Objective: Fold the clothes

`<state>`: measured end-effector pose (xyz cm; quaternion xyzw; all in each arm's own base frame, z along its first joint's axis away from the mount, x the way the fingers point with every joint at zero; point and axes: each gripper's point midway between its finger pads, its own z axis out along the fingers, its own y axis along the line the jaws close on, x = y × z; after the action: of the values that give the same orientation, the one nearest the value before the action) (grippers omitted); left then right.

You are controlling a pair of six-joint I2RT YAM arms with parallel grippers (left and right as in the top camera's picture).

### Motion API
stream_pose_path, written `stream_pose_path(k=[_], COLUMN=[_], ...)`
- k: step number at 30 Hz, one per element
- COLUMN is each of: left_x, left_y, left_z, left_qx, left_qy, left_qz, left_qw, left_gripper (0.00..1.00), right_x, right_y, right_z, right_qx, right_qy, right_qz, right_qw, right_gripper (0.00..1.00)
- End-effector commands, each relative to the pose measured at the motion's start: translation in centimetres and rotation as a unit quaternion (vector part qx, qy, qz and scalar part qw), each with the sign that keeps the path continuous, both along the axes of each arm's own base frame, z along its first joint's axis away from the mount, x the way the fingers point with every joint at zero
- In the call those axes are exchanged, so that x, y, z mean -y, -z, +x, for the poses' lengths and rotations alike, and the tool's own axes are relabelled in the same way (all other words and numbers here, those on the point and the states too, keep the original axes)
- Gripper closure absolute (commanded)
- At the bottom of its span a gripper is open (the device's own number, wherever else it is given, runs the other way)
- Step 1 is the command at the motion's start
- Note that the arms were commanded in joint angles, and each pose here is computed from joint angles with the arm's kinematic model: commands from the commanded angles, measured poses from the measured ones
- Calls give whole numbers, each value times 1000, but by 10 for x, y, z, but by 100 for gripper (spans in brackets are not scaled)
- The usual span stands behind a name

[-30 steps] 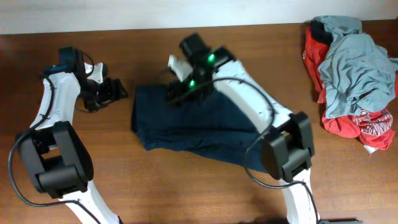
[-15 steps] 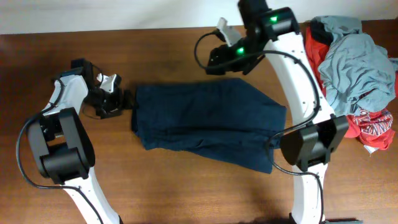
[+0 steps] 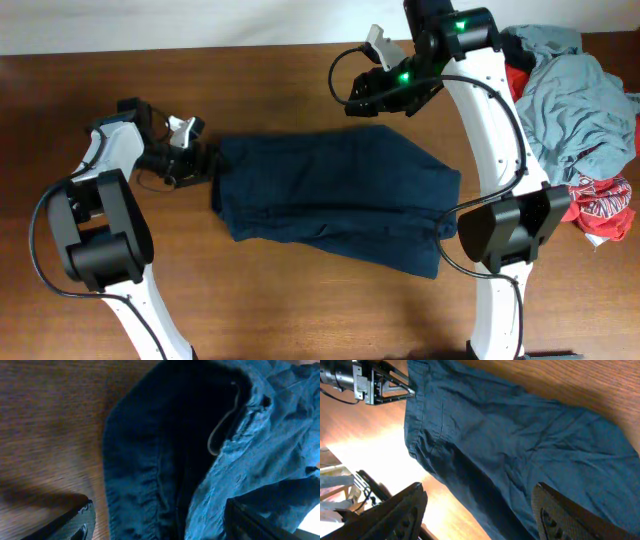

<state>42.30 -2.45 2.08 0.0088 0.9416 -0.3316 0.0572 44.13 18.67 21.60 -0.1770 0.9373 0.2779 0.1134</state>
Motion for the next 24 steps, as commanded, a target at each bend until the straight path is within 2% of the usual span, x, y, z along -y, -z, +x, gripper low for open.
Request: stream_pose_path(k=[1, 6, 14, 16, 17, 21, 22, 23, 24], left_x=[6, 18, 56, 62, 64, 62, 61, 59, 58], left_y=[24, 23, 22, 22, 22, 22, 22, 22, 22], left_z=[-9, -9, -13, -13, -13, -9, -8, -6, -5], left_qx=[-22, -22, -18, -15, -15, -19, -19, -20, -23], left_qy=[20, 28, 72, 79, 79, 65, 60, 53, 45], left_qz=[1, -12, -19, -18, -17, -16, -16, -16, -17], left_qw=[1000, 999, 997, 997, 997, 998, 998, 998, 999], left_gripper=[17, 18, 25, 39, 52, 83, 95, 99, 99], right_x=[-1, -1, -1, -1, -1, 0, 0, 1, 2], right_y=[-26, -25, -25, -25, -25, -24, -24, -24, -24], right_z=[-6, -9, -8, -9, -9, -9, -9, -9, -8], right_qx=[27, 26, 27, 27, 27, 27, 27, 27, 27], right_qy=[-9, -17, -17, -17, -17, -18, -18, -17, -16], right_qz=[15, 13, 13, 13, 13, 10, 10, 8, 6], right_qw=[999, 999, 999, 999, 999, 999, 999, 999, 999], right_gripper=[29, 29, 29, 29, 29, 29, 29, 29, 29])
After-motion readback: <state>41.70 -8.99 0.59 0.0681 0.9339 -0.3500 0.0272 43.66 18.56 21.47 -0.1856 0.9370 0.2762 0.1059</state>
